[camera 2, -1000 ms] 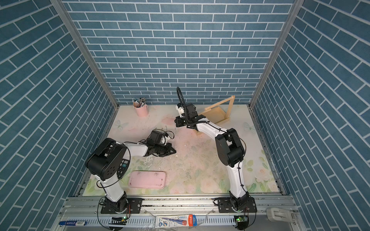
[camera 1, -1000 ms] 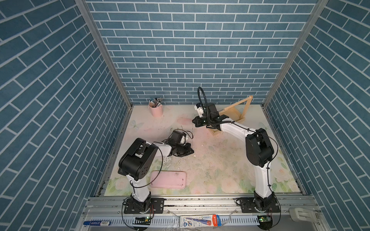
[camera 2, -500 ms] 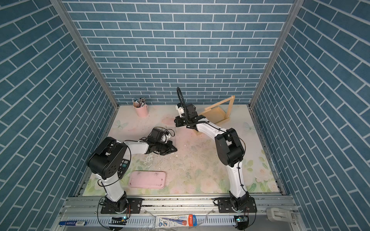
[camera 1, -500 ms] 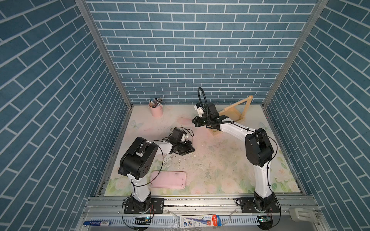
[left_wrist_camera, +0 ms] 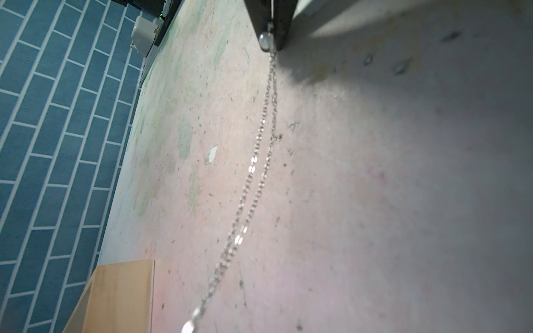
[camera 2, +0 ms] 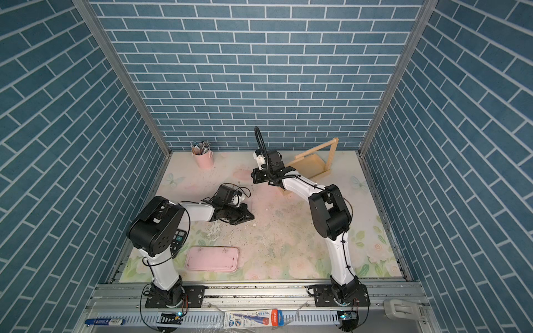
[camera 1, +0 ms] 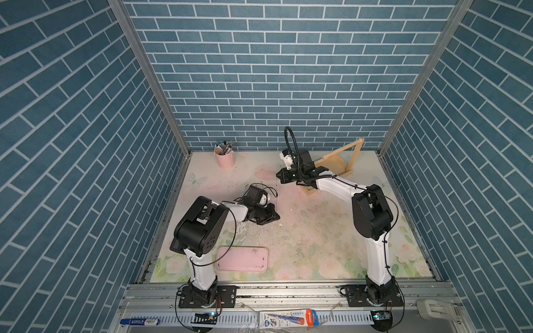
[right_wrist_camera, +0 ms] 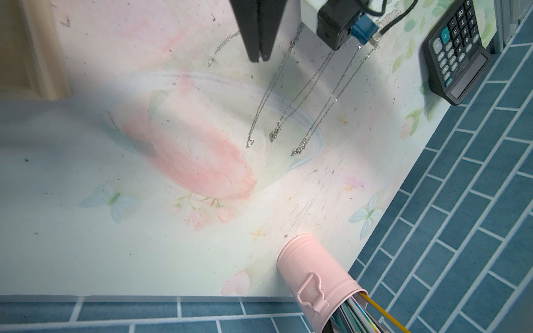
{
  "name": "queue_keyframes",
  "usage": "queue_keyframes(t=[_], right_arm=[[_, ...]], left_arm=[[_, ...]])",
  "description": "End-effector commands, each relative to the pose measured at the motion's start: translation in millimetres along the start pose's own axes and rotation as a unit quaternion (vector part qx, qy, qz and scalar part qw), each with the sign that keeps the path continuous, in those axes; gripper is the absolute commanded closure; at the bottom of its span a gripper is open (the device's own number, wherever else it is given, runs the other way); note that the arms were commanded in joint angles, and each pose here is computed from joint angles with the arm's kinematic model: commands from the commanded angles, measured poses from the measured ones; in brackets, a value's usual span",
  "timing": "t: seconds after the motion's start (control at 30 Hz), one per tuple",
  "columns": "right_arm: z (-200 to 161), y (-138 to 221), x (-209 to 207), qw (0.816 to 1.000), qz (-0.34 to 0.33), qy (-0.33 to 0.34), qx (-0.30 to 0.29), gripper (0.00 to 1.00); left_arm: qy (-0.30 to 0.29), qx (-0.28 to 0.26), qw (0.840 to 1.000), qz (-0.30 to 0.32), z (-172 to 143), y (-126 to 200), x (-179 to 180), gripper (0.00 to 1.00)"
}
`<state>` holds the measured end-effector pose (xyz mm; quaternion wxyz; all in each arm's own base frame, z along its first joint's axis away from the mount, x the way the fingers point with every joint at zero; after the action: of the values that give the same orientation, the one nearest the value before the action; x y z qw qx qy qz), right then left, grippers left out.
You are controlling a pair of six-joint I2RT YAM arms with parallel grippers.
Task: Take the necklace off the jewelry display stand
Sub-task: Place the necklace at the center of the board.
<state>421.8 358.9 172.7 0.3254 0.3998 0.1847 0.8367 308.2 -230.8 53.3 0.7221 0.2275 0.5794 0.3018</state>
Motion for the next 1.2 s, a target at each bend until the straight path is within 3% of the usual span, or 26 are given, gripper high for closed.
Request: queue_keyframes(t=[0.0, 0.97, 1.17], right_arm=[[-6, -9, 0, 1.0, 0.009, -0.016, 0.005, 1.0], [-12, -11, 4, 1.0, 0.011, -0.017, 0.01, 1.0], [-12, -13, 3, 1.0, 0.01, -0.017, 0.01, 1.0]], left_arm=[[0.012, 0.008, 1.0, 0.011, 0, -4, 7, 0.92], [0.023, 0.004, 1.0, 0.013, 0, 3, 10, 0.88], [0.008, -0.021, 1.0, -0.014, 9, 13, -2, 0.79]])
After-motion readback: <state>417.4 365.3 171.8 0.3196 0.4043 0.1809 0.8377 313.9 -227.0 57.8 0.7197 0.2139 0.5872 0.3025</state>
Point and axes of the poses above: each gripper's point midway between its finger pads, its own y axis back along the fingers, its own x axis along the line the jaws close on, z = x × y, the point moved 5 cm from there along y, back along the fingers, and after that the axes turned 10 degrees about -y, right-handed, at the moved point
